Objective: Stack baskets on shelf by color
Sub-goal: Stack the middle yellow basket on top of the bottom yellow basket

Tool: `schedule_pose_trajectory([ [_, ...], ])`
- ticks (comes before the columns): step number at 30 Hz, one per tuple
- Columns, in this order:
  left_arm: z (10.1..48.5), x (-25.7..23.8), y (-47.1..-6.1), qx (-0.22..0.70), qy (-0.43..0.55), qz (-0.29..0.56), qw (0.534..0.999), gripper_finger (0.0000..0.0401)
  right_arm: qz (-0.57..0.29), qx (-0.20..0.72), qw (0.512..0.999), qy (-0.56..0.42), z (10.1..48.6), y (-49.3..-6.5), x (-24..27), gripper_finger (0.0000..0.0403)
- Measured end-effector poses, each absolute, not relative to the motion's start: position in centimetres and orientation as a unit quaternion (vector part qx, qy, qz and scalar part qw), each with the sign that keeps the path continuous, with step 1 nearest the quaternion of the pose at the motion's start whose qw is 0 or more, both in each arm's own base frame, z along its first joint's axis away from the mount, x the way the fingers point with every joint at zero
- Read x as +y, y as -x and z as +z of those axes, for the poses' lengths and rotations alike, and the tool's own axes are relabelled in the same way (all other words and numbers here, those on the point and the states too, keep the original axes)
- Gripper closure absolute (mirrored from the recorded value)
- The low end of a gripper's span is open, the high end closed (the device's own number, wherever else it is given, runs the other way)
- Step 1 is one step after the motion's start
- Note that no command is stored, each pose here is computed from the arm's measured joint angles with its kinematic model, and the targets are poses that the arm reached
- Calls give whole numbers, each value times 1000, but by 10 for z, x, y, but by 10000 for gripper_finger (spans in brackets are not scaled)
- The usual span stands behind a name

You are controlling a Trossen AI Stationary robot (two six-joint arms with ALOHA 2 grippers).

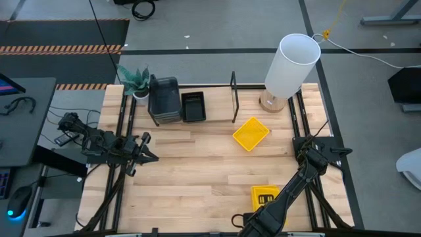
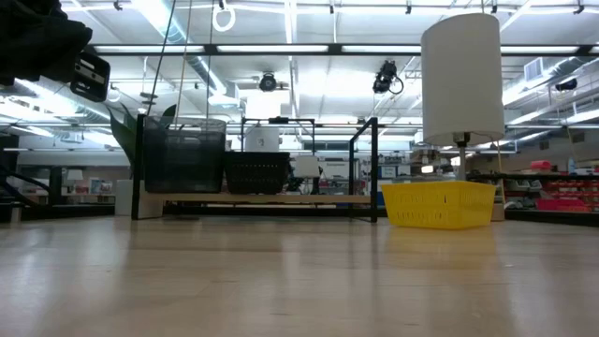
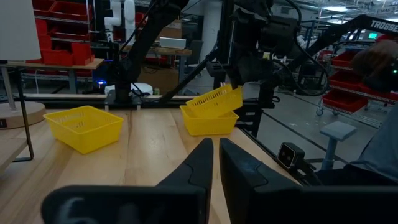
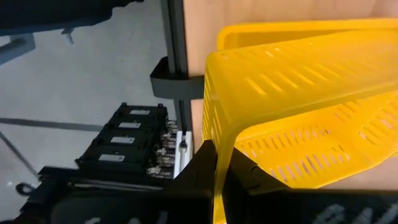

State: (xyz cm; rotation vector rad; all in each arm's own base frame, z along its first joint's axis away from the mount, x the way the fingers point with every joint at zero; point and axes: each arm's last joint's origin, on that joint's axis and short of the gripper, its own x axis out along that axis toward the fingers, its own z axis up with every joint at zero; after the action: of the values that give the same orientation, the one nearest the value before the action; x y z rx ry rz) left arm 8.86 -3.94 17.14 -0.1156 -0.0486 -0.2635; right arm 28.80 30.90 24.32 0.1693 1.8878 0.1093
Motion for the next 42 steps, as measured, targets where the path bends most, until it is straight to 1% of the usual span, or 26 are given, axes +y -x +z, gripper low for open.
schedule_pose_trajectory([
  [8,171,-39,-89,-24,57,-131,989,378,26,789,612,-46,242,-291,306,394],
  [13,171,-39,-89,-24,57,-131,989,369,15,787,615,-43,242,-293,302,394],
  [16,171,-39,-89,-24,57,-131,989,365,-2,793,607,-44,243,-292,299,394],
  [21,171,-39,-89,-24,57,-131,989,371,-9,788,615,-35,242,-293,299,394],
  [26,171,-39,-89,-24,57,-131,989,378,-23,804,594,-24,227,-291,293,393],
  [30,171,-39,-89,-24,57,-131,989,372,-26,829,558,-24,212,-287,288,393],
  [33,171,-39,-89,-24,57,-131,989,366,-25,834,550,-23,208,-287,286,392],
  [36,171,-39,-89,-24,57,-131,989,365,-27,832,553,-20,208,-287,286,379],
  [42,171,-39,-89,-24,57,-131,989,376,-24,828,560,-18,208,-289,286,336],
])
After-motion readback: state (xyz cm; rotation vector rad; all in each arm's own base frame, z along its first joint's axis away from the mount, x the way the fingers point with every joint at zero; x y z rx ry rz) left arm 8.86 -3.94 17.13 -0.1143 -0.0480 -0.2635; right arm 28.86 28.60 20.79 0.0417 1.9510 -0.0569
